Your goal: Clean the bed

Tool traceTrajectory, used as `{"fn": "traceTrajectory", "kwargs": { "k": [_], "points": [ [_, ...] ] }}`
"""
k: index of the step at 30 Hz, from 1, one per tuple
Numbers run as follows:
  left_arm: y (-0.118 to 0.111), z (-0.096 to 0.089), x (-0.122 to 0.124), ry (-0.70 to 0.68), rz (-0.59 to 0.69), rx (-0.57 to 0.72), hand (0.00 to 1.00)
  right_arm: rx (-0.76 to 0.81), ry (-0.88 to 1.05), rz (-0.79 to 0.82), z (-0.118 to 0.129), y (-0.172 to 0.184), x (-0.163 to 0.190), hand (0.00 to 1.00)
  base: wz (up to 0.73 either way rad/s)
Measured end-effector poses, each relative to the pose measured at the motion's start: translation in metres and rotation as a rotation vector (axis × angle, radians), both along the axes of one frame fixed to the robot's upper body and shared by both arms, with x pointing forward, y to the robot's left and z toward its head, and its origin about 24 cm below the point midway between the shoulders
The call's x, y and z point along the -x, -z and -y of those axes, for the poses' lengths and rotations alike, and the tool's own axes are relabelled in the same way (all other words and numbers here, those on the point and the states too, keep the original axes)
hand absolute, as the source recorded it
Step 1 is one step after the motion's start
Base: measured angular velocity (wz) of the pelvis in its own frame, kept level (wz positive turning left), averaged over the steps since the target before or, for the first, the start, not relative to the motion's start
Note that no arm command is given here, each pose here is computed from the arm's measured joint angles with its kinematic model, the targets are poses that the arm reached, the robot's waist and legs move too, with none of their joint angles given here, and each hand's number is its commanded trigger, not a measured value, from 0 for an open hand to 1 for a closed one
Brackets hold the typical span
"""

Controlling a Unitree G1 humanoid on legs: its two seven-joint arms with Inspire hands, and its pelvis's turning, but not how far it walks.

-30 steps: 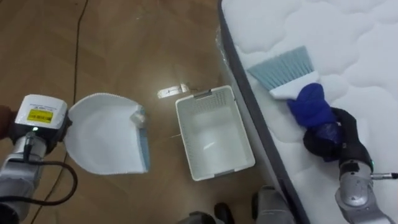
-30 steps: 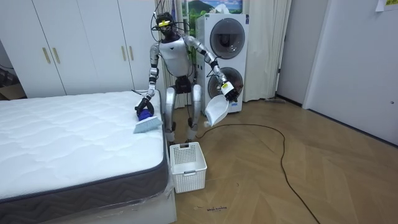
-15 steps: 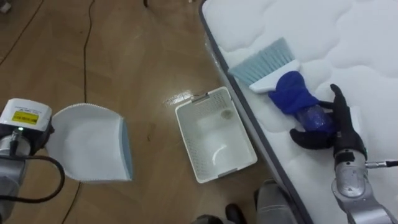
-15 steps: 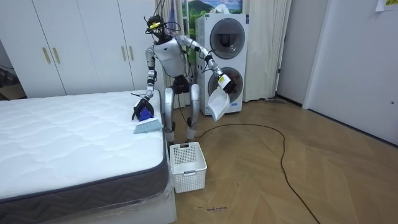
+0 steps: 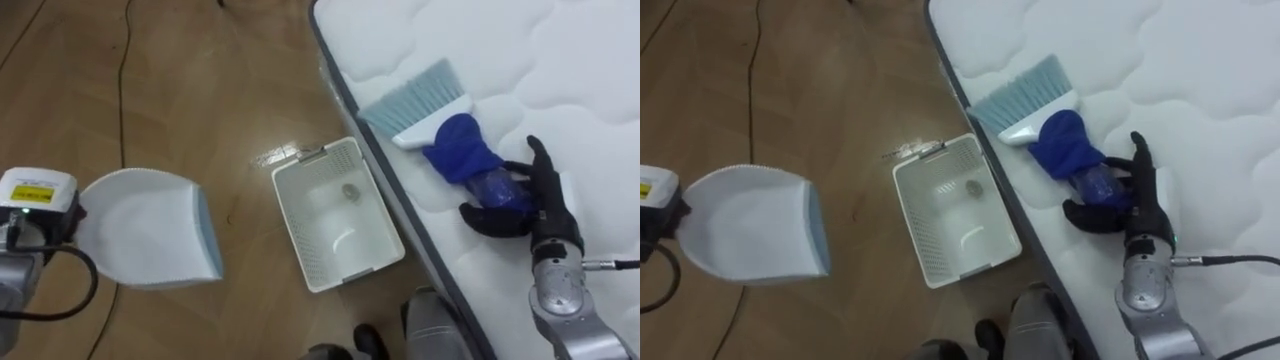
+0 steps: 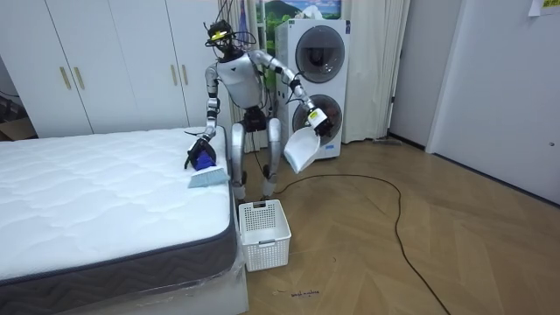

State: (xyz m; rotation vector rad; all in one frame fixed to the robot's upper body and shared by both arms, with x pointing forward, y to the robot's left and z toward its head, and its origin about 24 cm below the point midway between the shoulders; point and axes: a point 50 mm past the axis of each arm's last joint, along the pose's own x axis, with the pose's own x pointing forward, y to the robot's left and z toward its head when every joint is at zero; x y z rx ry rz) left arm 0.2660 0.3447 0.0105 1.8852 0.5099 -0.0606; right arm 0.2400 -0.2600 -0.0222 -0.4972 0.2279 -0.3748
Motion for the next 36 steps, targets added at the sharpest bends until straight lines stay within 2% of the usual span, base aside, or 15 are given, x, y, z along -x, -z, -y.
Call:
{"fn": "traceTrajectory", "kwargs": {
  "k": [8,11,15,18,20,23,28,33,36],
  "points": [
    [-0.008,0.009,-0.003,-0.015,0.31,0.214,1.0,-0.011,0.041,-0.057,0.005,0.016,0.022,0.0,-0.24],
    [0.001,0.02,0.009,-0.028,0.452,0.321,1.0,-0.011,0.074,-0.095,0.009,0.025,0.032,0.0,-0.34],
    [0.0,0.028,0.015,0.008,0.516,0.384,1.0,-0.016,0.112,-0.108,0.012,0.029,0.036,0.0,-0.19],
    [-0.008,0.042,0.009,0.07,0.589,0.415,1.0,-0.027,0.182,-0.088,0.023,0.026,0.04,0.0,-0.12],
    [-0.011,0.058,0.007,0.108,0.65,0.465,1.0,-0.035,0.214,-0.096,0.025,0.029,0.046,0.0,-0.17],
    [-0.007,0.076,0.008,0.137,0.676,0.539,1.0,-0.061,0.233,-0.12,0.024,0.035,0.055,0.0,-0.25],
    [-0.008,0.091,0.022,0.163,0.708,0.63,1.0,-0.071,0.214,-0.099,0.018,0.031,0.059,0.0,-0.67],
    [-0.007,0.1,0.021,0.161,0.738,0.696,1.0,-0.126,0.195,-0.061,0.003,0.028,0.049,0.0,-1.24],
    [-0.005,0.105,0.022,0.146,0.749,0.727,1.0,-0.131,0.203,-0.059,0.003,0.028,0.05,0.0,-1.02]
  ]
}}
